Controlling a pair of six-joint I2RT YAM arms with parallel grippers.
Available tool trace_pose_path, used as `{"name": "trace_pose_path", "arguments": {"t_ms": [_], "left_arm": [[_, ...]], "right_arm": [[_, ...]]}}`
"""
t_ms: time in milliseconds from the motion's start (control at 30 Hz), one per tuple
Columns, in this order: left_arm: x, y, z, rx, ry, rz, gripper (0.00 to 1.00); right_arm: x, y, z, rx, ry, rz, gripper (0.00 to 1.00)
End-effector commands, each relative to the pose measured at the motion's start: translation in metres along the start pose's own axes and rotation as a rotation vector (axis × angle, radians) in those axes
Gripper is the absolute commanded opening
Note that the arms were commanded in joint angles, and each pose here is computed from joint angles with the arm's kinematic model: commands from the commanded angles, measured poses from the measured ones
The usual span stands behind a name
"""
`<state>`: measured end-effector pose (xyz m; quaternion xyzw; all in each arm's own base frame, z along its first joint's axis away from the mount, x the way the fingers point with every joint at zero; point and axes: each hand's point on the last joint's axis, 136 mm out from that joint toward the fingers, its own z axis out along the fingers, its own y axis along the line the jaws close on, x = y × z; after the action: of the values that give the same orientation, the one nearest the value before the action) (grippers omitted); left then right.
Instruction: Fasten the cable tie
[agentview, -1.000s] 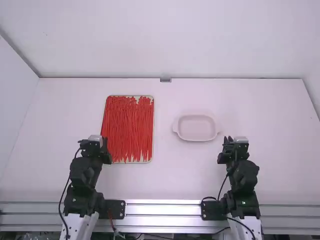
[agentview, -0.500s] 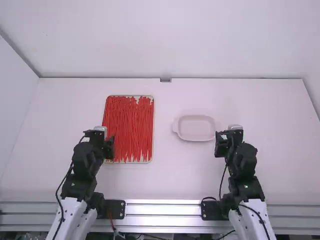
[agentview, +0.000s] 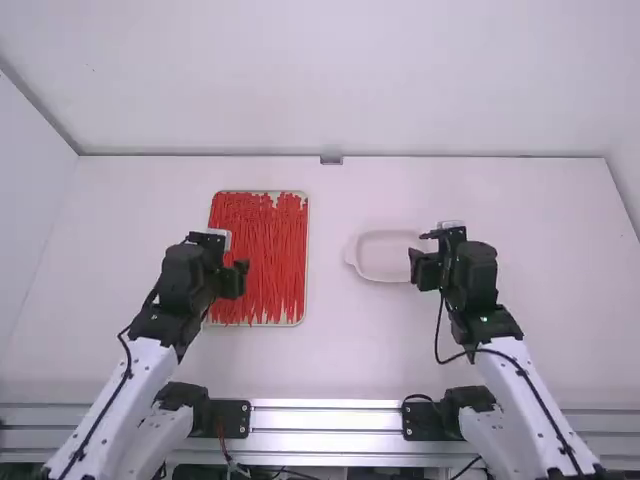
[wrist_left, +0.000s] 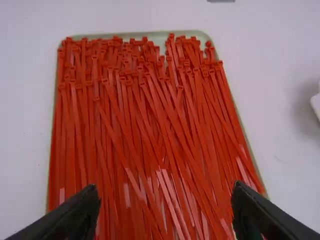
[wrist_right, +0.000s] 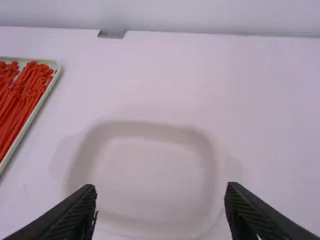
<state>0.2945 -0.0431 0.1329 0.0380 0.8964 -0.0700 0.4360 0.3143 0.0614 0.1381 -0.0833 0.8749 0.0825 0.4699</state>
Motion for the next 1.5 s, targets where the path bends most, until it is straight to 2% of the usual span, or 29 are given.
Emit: {"name": "trace_pose_path", "arguments": {"t_ms": [0,300,667,1200,1467], "left_arm": [[-0.01,-0.004,0.004,0.009,0.016,0.0,0.74],[-0.017,-0.007,0.025,0.007,0.138,0.014,0.88],[-0.032,-0.006,0.037,0.009,0.206,-0.005,0.98],[-0.048,-0.007,0.051,0.011,0.162,-0.01,0.99],[-0.064,-0.007,0.065,0.006,0.21,-0.032,0.99]], "right_arm": [[-0.016,0.005,0.007,-0.024,0.001,0.004,0.74],[-0.016,0.016,0.04,-0.071,0.089,-0.002,0.88],[-0.014,0.023,0.064,-0.1,0.143,-0.022,0.97],[-0.017,0.025,0.067,-0.107,0.135,-0.023,0.98],[-0.017,0.025,0.067,-0.107,0.136,-0.023,0.99]]}}
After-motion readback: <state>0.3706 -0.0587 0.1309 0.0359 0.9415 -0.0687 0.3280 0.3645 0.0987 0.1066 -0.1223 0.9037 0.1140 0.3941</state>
